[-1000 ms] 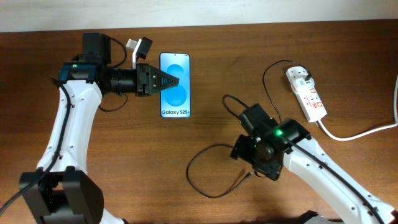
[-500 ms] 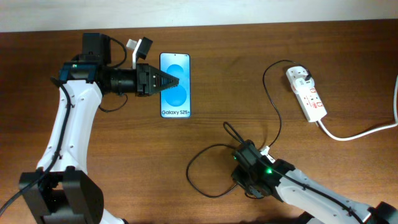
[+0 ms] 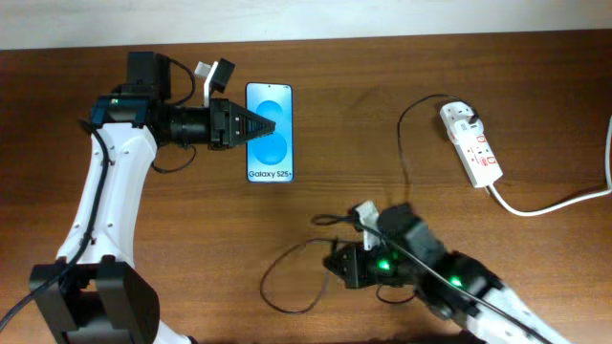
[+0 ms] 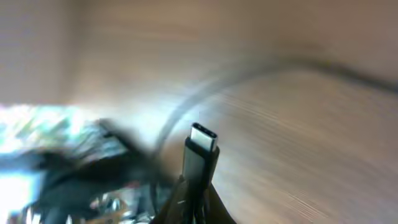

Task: Plug charger to phone and switch on socket

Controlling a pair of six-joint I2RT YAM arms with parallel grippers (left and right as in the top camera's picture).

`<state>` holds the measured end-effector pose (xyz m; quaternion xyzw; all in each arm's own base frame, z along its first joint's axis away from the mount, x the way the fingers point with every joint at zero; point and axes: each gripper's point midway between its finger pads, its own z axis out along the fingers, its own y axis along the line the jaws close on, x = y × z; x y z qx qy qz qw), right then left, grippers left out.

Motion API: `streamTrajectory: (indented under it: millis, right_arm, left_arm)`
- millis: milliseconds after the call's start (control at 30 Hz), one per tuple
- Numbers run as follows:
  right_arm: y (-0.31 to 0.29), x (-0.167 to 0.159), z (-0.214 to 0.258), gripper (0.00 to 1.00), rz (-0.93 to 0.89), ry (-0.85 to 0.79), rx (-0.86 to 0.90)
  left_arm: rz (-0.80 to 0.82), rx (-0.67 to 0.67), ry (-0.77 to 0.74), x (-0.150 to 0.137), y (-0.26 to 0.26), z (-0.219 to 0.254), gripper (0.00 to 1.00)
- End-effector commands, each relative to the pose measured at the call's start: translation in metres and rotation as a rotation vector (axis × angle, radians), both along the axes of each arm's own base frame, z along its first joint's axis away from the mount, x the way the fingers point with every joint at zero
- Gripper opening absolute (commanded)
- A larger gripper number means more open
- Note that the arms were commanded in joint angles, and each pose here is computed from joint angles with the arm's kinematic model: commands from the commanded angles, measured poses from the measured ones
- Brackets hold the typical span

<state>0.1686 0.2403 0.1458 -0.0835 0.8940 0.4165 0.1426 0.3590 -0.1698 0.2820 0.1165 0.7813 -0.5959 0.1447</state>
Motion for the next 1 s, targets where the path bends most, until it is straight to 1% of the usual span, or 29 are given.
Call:
streamTrajectory:
  millis: [0,67,133,300,500,600,733,967]
  right_arm:
    - [0.012,-0.019,0.050,0.04,0.193,-0.178,0.140]
    - [0.019,-0.017,0.056,0.04,0.225,-0.222,0.170]
    - [0.026,-0.014,0.057,0.04,0.248,-0.214,0.189]
    - [0.040,0.001,0.058,0.04,0.274,-0.212,0.167]
    - [0.060,0.028,0.054,0.04,0.270,-0.169,0.134]
    - [0.064,0.035,0.059,0.04,0.262,-0.182,0.133]
    - [0.062,0.047,0.064,0.04,0.205,-0.209,0.109]
    - [0.071,0.048,0.063,0.04,0.177,-0.256,0.055]
  left_arm:
    - [-0.016,-0.042,-0.029,-0.006,-0.001,0.017,0.00]
    - [-0.025,-0.042,-0.029,-0.007,-0.005,0.017,0.00]
    - [-0.044,-0.038,-0.029,-0.011,-0.012,0.016,0.00]
    - [-0.074,0.036,-0.040,-0.016,-0.029,0.004,0.00]
    - [-0.078,0.040,-0.038,-0.017,-0.031,0.003,0.00]
    - [-0.078,0.040,-0.038,-0.017,-0.031,0.003,0.00]
    - [-0.074,0.048,-0.038,-0.016,-0.030,0.002,0.00]
    - [-0.070,0.060,-0.039,-0.016,-0.030,0.000,0.00]
